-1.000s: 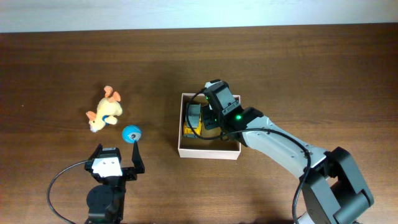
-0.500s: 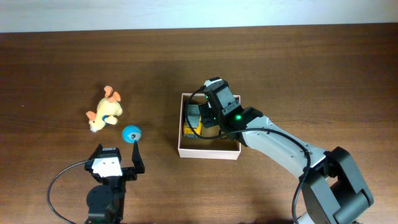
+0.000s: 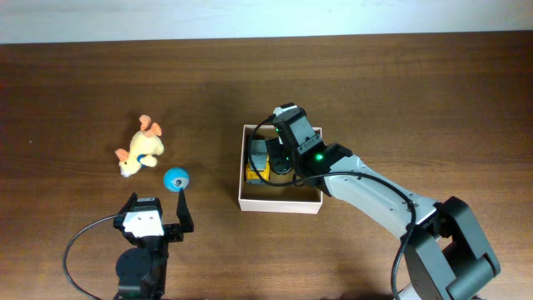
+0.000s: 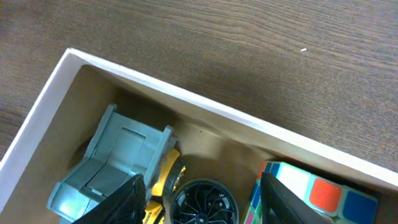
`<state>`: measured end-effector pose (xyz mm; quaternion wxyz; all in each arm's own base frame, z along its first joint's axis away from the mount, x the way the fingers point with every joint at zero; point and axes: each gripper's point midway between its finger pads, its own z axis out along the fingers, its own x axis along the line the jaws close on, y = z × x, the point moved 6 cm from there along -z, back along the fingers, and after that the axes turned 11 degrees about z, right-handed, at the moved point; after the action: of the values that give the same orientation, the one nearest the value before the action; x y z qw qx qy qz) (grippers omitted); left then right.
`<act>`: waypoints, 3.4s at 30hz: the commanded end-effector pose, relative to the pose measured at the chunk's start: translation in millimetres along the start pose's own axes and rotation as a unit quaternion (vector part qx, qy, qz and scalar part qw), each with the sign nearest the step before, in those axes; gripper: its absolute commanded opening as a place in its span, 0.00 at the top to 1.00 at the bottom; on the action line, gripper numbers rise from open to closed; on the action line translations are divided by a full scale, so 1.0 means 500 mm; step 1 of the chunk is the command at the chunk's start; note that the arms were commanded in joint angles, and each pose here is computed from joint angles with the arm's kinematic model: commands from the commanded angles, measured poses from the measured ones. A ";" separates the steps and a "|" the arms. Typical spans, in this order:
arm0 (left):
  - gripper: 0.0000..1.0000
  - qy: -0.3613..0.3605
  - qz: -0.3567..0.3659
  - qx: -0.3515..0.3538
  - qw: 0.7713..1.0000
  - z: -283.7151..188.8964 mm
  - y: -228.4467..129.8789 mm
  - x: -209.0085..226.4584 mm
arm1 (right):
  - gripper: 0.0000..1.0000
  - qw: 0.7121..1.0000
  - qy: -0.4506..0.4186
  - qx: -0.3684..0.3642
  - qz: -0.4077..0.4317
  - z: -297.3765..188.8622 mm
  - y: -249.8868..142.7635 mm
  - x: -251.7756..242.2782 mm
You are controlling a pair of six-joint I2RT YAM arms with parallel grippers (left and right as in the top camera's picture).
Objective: Pack container
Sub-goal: 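Release the puck beside the truck and lift the right gripper away, then move the left gripper to the yellow plush duck and grasp it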
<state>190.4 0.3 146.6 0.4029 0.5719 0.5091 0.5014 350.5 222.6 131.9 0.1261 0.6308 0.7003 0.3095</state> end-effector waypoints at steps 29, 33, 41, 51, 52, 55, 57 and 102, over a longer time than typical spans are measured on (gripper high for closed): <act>0.01 -0.002 0.007 -0.004 1.000 0.000 0.000 -0.001 | 0.01 0.916 -0.257 -0.070 0.301 -0.278 0.163 -0.385; 0.01 -0.002 0.006 -0.015 1.000 0.000 0.008 0.000 | 0.01 0.903 -0.278 -0.060 0.321 -0.287 0.150 -0.428; 0.01 -0.083 0.007 -0.026 0.996 -0.003 0.012 -0.036 | 0.01 0.895 -0.292 -0.051 0.334 -0.288 0.141 -0.456; 0.01 -0.098 0.033 0.001 0.995 -0.024 0.118 -0.023 | 0.01 0.895 -0.292 -0.051 0.334 -0.288 0.141 -0.455; 0.01 -0.091 0.035 0.018 0.995 -0.024 0.132 -0.016 | 0.01 0.895 -0.292 -0.051 0.334 -0.288 0.141 -0.455; 0.01 -0.080 0.038 0.076 0.993 -0.016 0.196 0.002 | 0.01 0.895 -0.292 -0.051 0.334 -0.288 0.141 -0.456; 0.01 -0.087 0.040 0.119 0.988 -0.001 0.251 0.008 | 0.01 0.895 -0.292 -0.051 0.334 -0.288 0.141 -0.456; 0.00 0.107 0.099 0.370 0.918 0.436 0.047 0.033 | 0.01 0.895 -0.292 -0.051 0.334 -0.288 0.141 -0.456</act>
<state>401.6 13.3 136.8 0.0942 0.6727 0.6507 0.3393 363.5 -33.6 235.6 0.2457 0.8797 0.3706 0.1684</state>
